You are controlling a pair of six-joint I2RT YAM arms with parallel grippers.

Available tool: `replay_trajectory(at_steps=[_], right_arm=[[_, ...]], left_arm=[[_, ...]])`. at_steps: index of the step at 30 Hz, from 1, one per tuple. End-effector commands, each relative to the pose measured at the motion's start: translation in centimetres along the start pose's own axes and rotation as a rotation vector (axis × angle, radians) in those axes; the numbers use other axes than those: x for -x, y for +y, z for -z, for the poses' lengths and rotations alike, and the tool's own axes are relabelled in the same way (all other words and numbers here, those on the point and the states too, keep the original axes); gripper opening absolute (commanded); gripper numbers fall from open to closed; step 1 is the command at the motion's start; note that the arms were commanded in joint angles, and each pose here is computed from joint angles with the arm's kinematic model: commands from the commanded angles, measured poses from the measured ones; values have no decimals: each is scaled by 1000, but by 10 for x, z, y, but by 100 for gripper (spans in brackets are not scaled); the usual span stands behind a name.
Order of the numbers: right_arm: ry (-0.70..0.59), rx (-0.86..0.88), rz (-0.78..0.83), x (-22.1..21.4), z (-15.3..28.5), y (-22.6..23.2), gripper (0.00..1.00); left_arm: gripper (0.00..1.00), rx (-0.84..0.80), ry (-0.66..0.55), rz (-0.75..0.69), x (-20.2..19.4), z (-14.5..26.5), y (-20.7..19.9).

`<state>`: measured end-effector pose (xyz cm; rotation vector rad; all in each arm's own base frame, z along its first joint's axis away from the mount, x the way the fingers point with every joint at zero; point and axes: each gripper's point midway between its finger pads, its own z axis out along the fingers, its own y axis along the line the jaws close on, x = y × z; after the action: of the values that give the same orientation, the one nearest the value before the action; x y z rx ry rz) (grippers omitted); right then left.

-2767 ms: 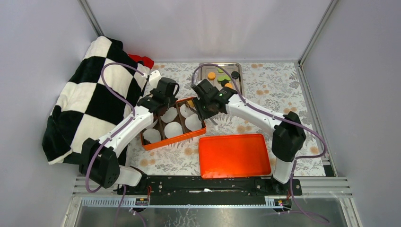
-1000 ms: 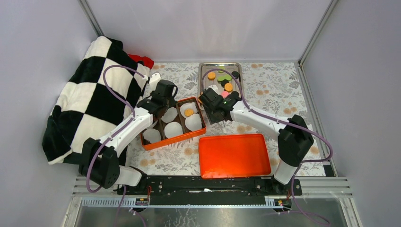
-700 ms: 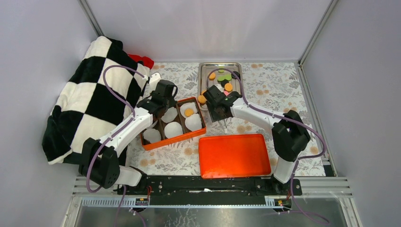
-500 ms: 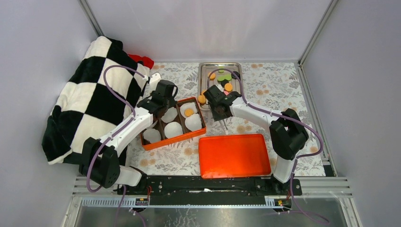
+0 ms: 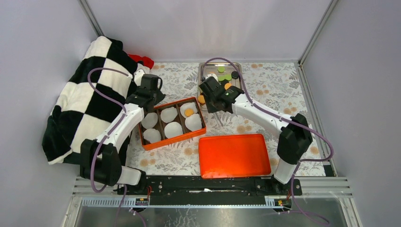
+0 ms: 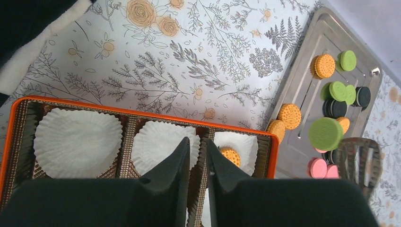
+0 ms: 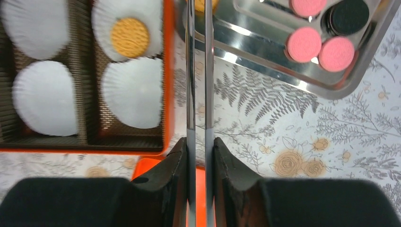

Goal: Pack the cookies

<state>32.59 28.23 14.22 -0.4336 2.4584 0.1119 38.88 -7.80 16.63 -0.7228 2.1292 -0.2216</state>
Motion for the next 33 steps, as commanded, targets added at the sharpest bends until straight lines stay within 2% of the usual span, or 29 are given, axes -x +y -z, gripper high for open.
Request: replay_trajectory(at_steps=[1,7,12,16,22,30,33], right_arm=[[-153,72,-1,46,53,17,14],[-116,227,75,42,66,73,15],[-40,361,151,14,65,128,15],[18,420,180,-5,58,153,15],[88,420,207,-23,37,164,15],[92,358,241,-25,10,165,15],[94,316,240,-24,3,160,20]], left_arm=[[22,-56,-2,44,13,7,-13],[23,-22,-58,56,27,16,-5],[24,69,-102,99,40,23,14],[25,71,-119,119,45,27,19],[25,72,-97,114,38,23,20],[25,67,-90,105,35,21,21],[25,65,-89,99,35,21,21]])
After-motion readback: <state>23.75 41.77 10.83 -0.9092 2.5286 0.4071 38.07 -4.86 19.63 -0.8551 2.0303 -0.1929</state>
